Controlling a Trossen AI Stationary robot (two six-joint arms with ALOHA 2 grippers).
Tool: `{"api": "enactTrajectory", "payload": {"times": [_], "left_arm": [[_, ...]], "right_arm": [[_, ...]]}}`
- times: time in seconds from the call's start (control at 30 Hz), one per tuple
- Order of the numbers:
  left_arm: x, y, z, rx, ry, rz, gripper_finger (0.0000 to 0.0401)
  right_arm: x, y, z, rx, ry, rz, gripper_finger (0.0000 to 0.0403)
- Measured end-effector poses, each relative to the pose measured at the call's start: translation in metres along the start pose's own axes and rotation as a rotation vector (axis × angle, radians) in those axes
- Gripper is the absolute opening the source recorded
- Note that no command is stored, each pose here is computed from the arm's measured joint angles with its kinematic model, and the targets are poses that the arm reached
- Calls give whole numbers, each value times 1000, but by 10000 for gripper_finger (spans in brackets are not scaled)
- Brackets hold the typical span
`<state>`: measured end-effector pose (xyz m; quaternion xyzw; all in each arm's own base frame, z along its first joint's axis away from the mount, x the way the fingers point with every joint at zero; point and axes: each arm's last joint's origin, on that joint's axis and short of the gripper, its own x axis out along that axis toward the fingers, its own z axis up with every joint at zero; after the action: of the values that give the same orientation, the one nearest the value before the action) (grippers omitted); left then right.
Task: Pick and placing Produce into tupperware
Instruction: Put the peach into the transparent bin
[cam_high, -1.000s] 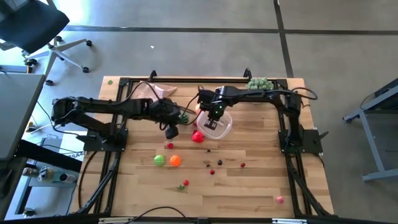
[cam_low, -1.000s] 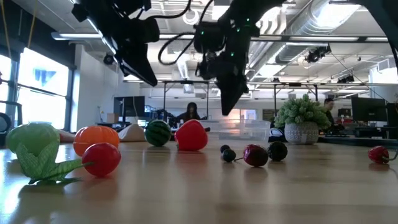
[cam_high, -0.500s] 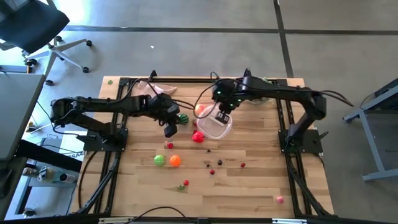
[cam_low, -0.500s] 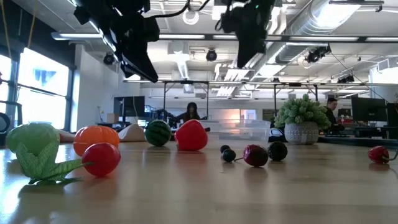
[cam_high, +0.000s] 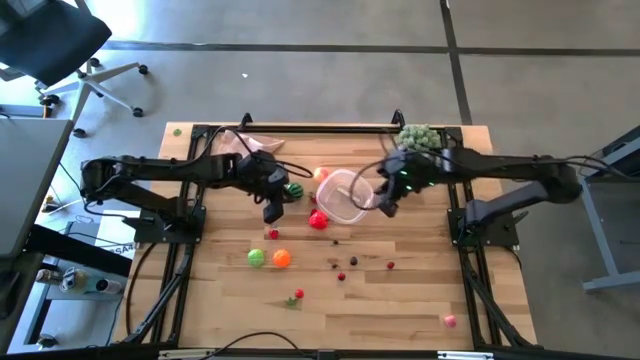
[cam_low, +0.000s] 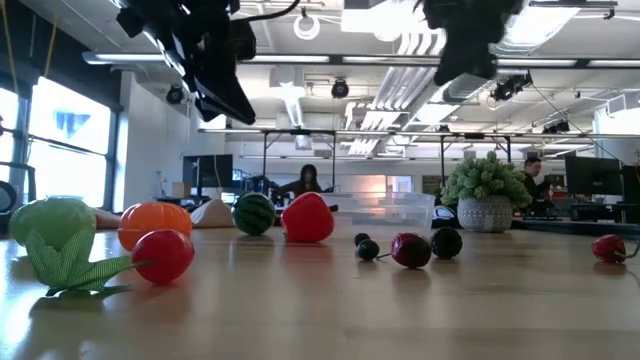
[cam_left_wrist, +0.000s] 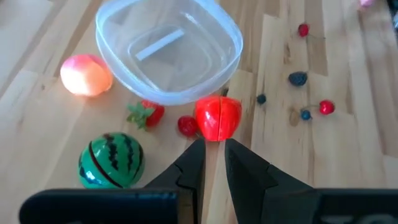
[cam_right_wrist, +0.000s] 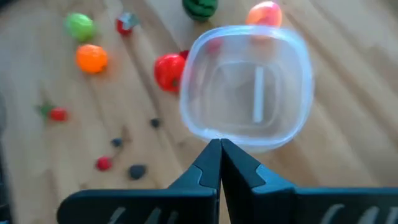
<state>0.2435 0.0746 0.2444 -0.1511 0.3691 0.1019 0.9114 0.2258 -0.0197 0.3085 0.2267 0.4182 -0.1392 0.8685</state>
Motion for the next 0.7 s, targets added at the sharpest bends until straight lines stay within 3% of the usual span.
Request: {"api": "enactTrajectory", "payload": {"times": [0.3, 0.5, 0.7], "left_arm": [[-46, -6, -4, 11, -70, 7, 51], [-67, -14, -16, -17, -27, -17, 51], [-68, -25, -26, -1, 37, -2, 51]], "right_arm": [[-20, -2, -48, 69, -38, 80, 0], [-21, 2, -61, 61, -7, 131, 0], [-21, 6, -65, 208, 45, 167, 0]]}}
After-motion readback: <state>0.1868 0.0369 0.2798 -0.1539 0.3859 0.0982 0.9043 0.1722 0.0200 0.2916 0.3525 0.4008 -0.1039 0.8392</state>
